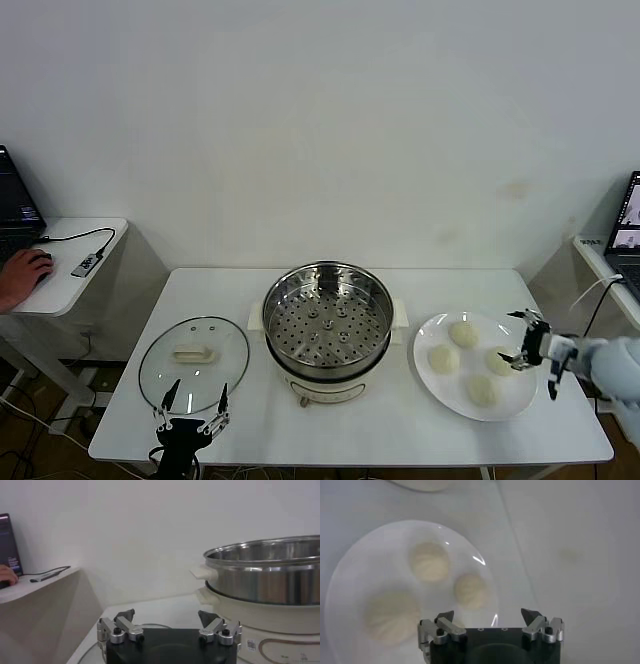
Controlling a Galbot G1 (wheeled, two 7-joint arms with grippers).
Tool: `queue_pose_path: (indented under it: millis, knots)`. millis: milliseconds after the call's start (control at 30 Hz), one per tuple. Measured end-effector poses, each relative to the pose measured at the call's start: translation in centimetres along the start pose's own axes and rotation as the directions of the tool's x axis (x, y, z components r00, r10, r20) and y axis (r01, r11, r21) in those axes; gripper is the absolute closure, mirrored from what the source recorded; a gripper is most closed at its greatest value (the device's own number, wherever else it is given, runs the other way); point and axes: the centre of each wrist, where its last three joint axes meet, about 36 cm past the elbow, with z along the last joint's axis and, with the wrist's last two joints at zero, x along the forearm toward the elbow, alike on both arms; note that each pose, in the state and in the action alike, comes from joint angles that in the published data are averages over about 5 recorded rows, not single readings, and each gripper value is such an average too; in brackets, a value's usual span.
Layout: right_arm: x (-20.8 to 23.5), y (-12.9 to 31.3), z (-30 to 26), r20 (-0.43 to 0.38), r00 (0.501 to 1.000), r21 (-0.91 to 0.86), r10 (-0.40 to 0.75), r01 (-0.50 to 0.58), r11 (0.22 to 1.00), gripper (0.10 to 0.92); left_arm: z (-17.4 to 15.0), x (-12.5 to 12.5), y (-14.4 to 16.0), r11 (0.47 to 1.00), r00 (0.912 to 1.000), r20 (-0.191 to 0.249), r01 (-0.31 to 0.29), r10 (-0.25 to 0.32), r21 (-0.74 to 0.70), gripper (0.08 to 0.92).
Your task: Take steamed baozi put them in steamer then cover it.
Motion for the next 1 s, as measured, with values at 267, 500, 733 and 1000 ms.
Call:
queue_pose_path:
  millis: [267,500,733,1000]
  knots:
    - [-3.9,-4.3,-1.2,-0.048,0.989,0.052,-0.143,0.146,0.988,0.200,0.0,-0.4,0.3,1.000,0.9999,0.012,0.012,-0.012,-0.006,0.177]
    - [-6.7,-6.8,-3.2,-0.084,0.973,0.101,-0.213,0.221,0.970,0.200,0.1,-0.7,0.7,1.000,0.9997,0.019,0.017,-0.016,-0.014,0.177]
    - [-9.3,-8.0,-5.2,-0.129,0.957,0.132,-0.260,0.277,0.952,0.200,0.1,-0.9,1.0,0.999,0.9992,0.027,0.028,-0.028,-0.015,0.177]
    - [-11.3,-8.0,-6.3,-0.173,0.940,0.150,-0.295,0.321,0.935,0.200,0.1,-1.0,1.1,0.999,0.9991,0.031,0.030,-0.029,-0.017,0.177]
